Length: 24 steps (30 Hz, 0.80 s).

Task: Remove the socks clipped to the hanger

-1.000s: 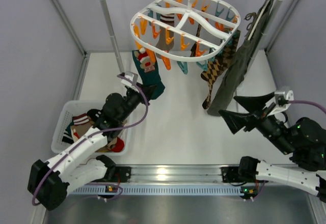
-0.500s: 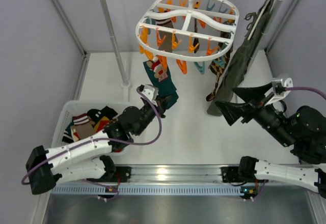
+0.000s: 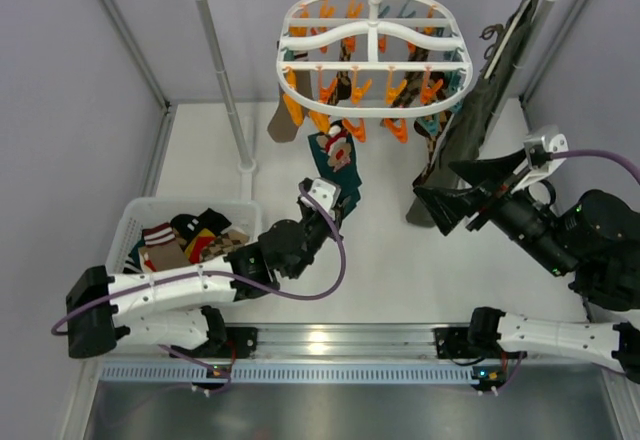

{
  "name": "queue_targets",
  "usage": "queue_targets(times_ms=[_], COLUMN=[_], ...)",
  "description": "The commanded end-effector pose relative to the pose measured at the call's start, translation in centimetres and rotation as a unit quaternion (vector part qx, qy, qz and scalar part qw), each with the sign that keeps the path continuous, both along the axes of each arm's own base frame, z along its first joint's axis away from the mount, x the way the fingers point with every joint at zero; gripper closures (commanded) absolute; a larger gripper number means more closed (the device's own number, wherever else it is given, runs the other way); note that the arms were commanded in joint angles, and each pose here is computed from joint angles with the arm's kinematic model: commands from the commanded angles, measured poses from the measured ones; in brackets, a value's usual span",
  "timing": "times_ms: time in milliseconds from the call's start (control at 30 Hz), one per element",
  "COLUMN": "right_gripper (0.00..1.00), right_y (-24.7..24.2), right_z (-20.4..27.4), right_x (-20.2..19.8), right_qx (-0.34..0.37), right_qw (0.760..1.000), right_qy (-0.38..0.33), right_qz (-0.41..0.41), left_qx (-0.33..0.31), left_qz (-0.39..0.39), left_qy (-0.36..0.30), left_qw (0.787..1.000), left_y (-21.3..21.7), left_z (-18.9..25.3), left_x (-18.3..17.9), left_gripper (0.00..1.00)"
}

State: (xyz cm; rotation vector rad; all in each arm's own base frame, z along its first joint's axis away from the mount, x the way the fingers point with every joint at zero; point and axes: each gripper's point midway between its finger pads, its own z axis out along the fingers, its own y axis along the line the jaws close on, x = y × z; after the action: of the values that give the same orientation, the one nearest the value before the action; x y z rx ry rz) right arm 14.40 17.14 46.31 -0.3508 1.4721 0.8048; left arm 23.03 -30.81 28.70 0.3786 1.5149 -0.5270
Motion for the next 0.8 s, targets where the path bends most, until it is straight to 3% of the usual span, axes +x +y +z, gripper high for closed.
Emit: queue_targets(times_ms=[0, 567, 767], right_gripper=[0.1, 0.33, 0.38], right_y=[0.5, 6.2, 7.5], right_z=[0.8, 1.8, 1.6], right_x=[0.4, 4.1, 5.2], right_qx=[-0.014, -0.075, -0.114], right_qw=[1.0, 0.995, 0.99], right_qy=[0.005, 0.037, 0.042], right_qz=[-0.005, -0.045, -0.075], left_qx=[-0.006, 0.073, 0.111], left_qz=[0.034, 0.086, 0.14], left_qy=[-0.019, -0.031, -0.039], left_qw=[0.999, 0.993, 0.983], left_y=[0.2, -3.0, -3.6], left_z=[1.9, 0.7, 0.7], left_x=[0.4, 1.8, 2.4], left_gripper=[1.0, 1.0, 1.0])
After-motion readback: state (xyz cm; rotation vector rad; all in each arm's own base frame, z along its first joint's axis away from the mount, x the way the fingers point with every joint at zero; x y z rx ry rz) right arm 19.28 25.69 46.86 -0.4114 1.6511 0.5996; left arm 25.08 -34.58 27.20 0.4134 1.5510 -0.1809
